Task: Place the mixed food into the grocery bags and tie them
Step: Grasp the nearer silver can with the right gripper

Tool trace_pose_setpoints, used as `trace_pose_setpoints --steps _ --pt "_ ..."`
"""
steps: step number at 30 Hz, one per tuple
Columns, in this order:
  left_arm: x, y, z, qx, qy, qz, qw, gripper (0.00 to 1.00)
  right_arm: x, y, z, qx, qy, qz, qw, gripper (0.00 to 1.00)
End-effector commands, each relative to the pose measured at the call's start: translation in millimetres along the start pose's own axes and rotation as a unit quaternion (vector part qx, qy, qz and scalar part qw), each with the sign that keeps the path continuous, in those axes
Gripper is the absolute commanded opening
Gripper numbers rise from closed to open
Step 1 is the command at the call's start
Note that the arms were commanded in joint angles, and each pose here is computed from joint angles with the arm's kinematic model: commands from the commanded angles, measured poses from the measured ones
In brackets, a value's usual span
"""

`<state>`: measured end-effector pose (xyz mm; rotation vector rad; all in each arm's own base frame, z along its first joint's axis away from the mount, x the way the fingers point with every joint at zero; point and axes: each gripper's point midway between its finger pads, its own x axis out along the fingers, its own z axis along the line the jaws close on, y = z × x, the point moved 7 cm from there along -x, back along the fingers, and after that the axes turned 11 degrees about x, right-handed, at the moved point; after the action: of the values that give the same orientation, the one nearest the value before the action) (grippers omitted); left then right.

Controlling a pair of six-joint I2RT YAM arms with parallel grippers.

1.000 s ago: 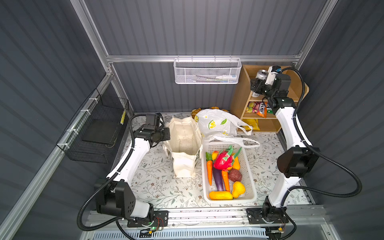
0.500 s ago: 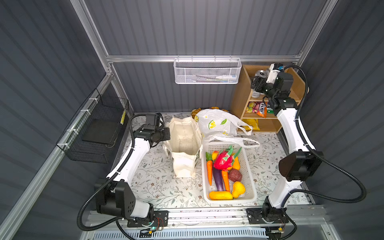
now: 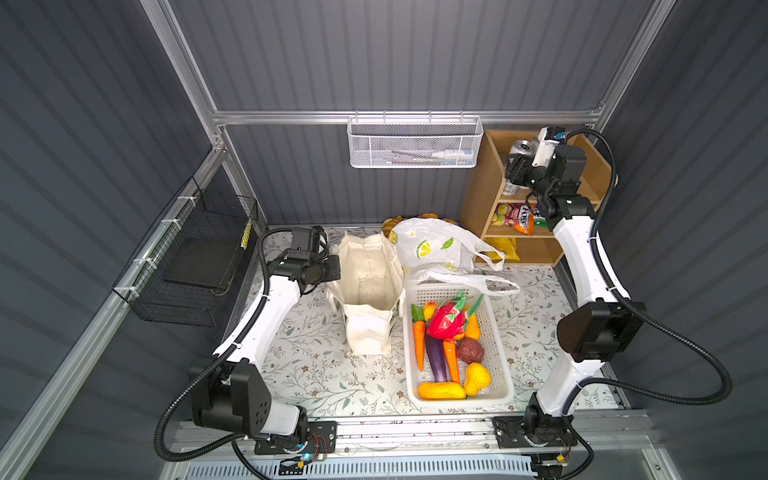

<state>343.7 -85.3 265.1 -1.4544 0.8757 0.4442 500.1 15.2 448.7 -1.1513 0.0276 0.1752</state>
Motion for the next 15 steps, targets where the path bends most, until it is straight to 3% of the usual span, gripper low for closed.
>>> trace_pose_setpoints --steps 1,5,15 --pt "8.4 2.8 -0.4 0.002 0.010 0.017 1.000 0.00 -13.2 -6.6 13.8 -0.012 -0.020 -0.011 1.000 0.59" --pt "9.8 3.8 -0.6 0.000 0.012 0.018 1.000 0.00 -23.2 -9.6 14.4 -0.018 -0.015 -0.025 0.999 0.50" --pt "10.0 5.3 -0.2 -0.001 0.010 0.020 1.000 0.00 -47.2 -25.0 26.4 -0.015 -0.035 -0.049 0.998 0.43"
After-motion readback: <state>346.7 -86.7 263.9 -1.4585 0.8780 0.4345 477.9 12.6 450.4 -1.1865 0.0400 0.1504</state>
